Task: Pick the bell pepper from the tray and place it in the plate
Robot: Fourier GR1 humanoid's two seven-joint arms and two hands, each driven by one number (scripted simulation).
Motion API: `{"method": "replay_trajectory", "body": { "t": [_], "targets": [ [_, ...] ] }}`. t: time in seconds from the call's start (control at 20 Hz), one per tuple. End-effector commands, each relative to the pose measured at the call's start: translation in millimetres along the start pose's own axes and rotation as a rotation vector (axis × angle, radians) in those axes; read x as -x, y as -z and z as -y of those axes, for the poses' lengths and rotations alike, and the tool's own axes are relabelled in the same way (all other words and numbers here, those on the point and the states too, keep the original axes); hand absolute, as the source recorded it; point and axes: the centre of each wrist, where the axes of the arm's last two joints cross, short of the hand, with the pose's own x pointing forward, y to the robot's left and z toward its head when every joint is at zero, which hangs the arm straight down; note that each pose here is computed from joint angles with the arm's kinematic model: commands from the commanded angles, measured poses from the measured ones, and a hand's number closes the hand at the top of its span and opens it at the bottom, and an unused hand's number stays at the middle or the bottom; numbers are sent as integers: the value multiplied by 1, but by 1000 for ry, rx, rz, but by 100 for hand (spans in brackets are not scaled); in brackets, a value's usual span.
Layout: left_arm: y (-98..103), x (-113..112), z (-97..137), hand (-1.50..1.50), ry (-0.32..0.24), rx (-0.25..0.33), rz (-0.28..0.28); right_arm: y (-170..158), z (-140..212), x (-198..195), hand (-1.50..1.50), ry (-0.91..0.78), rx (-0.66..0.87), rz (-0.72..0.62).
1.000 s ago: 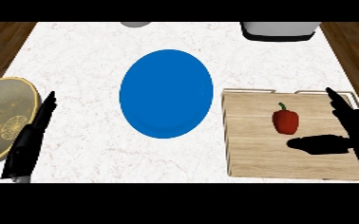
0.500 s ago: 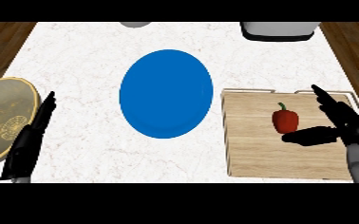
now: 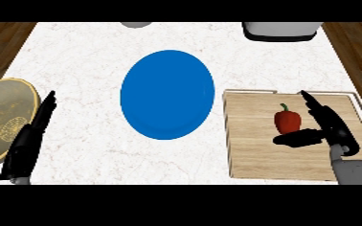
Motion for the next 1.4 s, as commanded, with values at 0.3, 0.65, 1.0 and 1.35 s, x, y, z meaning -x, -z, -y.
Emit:
{"method": "replay_trajectory", "body": {
  "t": [0.3, 0.65, 1.0, 1.35],
  "targets": [
    [-7, -2, 2, 0, 3, 5, -5, -5, -15, 28, 150, 53, 21, 89],
    [6, 0, 9, 0, 7, 3, 14, 37, -10, -2, 150, -5, 36, 96],
    [-11, 11, 5, 0, -8, -20, -11, -25, -78, 48, 150, -348, 267, -113],
    [-2, 2, -8, 0, 10, -13, -6, -82, -92, 36, 150, -401, 595, -99]
  ]
}}
